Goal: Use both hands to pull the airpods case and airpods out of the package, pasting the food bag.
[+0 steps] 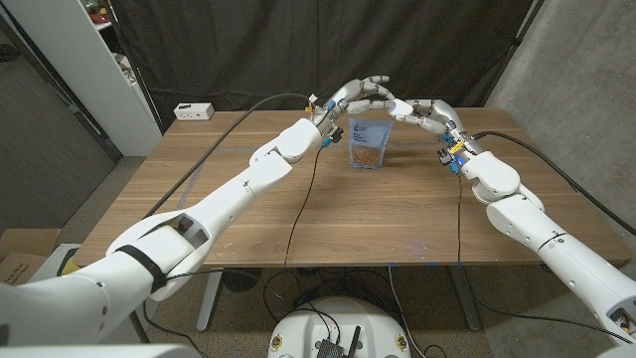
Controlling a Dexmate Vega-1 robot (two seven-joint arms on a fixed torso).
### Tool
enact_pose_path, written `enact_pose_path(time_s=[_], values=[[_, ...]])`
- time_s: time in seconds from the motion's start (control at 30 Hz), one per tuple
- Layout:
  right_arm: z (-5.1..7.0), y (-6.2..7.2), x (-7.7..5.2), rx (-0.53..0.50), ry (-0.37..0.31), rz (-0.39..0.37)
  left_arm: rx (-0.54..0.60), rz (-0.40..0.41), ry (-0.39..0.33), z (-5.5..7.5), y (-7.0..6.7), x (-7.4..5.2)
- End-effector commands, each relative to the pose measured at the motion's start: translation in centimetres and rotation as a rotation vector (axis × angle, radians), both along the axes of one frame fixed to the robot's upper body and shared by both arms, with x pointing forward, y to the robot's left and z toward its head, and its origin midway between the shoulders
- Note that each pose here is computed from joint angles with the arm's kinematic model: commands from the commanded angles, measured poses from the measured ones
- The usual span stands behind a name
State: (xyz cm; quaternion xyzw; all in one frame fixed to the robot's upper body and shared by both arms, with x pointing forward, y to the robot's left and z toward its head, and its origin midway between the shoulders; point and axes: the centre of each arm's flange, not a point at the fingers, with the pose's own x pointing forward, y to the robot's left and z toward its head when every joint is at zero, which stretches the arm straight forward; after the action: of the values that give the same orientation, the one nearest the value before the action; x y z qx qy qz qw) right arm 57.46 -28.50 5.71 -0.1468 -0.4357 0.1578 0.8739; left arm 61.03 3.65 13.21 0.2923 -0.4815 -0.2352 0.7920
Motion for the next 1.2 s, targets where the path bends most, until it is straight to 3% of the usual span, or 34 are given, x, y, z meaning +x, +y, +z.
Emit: enact_pose_path(time_s=[0.03,0.53,1.2], values=[[-0.2,-0.7,-0.1,-0.004,-0.028,-0.041,0.049,-0.029,0.003,-0.1,0.0,0.1],[0.6,-1.8,-0.7,-0.083,-0.096,-0.113,0.103,-0.050,0.003,-0.1,-0.6,-0.6],[1.4,-2.4,-0.6,-0.111,-0.081,-0.145,0.112,-0.062,-0.004,0.1,-0.1,-0.9]])
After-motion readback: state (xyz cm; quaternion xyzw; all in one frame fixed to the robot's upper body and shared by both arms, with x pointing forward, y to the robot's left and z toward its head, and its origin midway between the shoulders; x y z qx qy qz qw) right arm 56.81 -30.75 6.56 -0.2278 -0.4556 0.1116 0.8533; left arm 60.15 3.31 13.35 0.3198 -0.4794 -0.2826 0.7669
